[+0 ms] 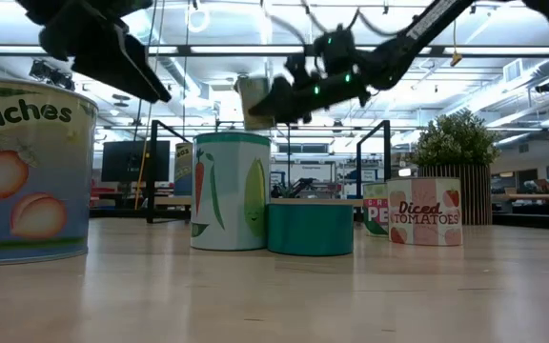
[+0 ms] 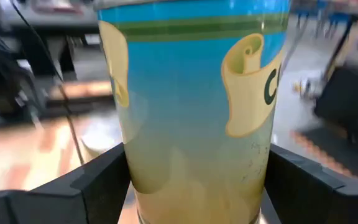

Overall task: Pick and place cans onto a shelf
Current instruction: Put the canned carrots on the shelf

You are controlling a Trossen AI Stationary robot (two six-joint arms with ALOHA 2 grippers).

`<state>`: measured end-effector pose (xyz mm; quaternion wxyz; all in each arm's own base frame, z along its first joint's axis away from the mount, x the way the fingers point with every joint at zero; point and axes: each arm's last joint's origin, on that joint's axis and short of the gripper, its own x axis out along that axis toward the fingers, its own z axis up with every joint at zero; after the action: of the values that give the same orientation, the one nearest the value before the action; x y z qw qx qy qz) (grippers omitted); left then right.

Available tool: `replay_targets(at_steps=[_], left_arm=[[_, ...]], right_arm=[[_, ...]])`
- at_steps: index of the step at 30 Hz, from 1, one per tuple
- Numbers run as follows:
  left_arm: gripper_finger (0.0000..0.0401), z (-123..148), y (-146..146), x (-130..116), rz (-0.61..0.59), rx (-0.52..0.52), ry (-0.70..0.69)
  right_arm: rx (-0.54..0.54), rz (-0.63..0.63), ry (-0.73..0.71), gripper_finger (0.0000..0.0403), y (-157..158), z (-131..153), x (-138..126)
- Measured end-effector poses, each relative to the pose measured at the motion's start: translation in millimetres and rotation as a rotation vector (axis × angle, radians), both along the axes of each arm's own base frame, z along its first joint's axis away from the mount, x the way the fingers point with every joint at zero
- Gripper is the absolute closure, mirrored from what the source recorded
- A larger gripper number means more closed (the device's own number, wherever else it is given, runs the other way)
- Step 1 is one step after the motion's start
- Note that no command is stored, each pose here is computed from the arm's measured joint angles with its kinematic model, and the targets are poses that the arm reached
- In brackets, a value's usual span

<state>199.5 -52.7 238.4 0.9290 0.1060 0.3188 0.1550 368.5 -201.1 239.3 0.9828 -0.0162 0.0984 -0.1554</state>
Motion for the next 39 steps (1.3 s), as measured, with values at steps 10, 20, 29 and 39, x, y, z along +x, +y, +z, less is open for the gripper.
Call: replay_targets(at_steps=[10, 20, 29, 39], left_arm=[[0.0014, -3, 15, -34, 0.008, -0.048, -0.199], [0.0014, -11, 19, -45, 0.023, -0.091, -0.272], [0.0014, -11, 19, -45, 0.010, -0.101, -0.273], [0.0014, -12, 18, -45, 0.010, -0.101, -0.272]], right_arm=[[0.110, -0.036, 0.092, 0.0074, -20, -45, 29], [0.166, -0.122, 0.191, 0.0074, -16, -75, 35], [0.176, -0.151, 0.218, 0.0074, -14, -78, 34], [0.179, -0.138, 0.306, 0.0047, -11, -85, 31]])
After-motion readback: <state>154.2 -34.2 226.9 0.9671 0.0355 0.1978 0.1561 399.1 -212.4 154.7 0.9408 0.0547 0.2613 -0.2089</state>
